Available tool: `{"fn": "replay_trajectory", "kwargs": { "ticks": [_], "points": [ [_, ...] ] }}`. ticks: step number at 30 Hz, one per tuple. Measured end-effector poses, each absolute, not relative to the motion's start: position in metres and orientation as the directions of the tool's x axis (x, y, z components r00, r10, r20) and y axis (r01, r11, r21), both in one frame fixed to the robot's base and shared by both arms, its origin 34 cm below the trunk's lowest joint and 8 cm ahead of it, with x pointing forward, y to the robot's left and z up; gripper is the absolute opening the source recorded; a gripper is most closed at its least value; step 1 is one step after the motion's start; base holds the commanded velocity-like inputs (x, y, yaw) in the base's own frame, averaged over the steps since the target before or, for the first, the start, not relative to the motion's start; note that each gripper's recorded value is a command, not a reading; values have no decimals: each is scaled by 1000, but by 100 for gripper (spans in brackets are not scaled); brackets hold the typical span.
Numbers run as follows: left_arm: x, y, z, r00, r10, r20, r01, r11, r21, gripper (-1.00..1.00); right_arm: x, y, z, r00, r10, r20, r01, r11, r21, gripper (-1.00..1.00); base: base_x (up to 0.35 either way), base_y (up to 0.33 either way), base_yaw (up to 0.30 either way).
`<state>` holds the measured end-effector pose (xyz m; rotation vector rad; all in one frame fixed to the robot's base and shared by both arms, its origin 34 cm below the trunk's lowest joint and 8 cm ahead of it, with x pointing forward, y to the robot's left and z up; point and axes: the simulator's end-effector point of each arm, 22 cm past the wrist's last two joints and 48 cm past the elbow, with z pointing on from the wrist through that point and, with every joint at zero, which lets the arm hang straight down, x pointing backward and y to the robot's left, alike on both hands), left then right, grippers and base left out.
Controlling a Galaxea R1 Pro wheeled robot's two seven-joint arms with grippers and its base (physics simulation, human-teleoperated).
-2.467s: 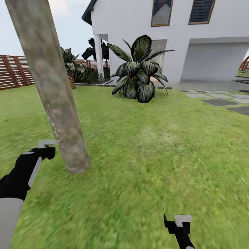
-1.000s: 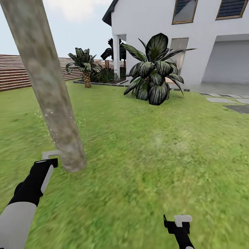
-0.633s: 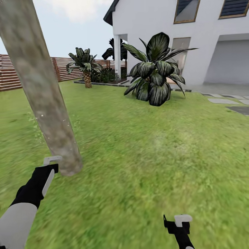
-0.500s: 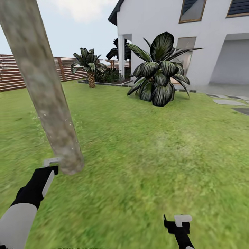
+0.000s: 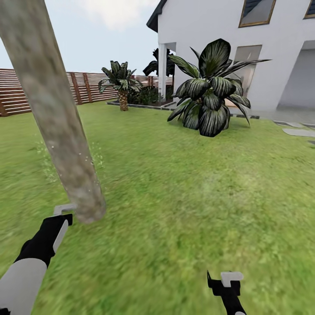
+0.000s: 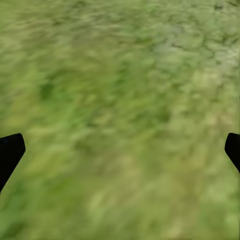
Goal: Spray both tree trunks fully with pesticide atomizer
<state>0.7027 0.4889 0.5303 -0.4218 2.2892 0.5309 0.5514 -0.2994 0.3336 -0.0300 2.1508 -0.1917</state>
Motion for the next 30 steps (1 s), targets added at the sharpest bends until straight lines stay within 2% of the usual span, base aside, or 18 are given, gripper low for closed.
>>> {"fn": "replay_trajectory", "kwargs": {
  "ticks": [7,16,24,30],
  "points": [
    [694,493,517,-694,-148,-704,-445,858,258,-100,551,-300,334,-555,-96,-827,52,987,-149,100,298,-2,0],
    [681,481,477,-717,-164,-678,-434,866,249,-100,551,-299,334,-555,-95,-827,53,987,-149,100,11,0,201],
    [682,477,476,-717,-166,-677,-432,868,245,-100,552,-300,334,-555,-95,-827,53,987,-149,100,0,-16,20],
    [685,471,478,-713,-164,-682,-429,871,239,-100,551,-300,334,-555,-96,-827,52,987,-149,100,53,-233,0]
  ]
}}
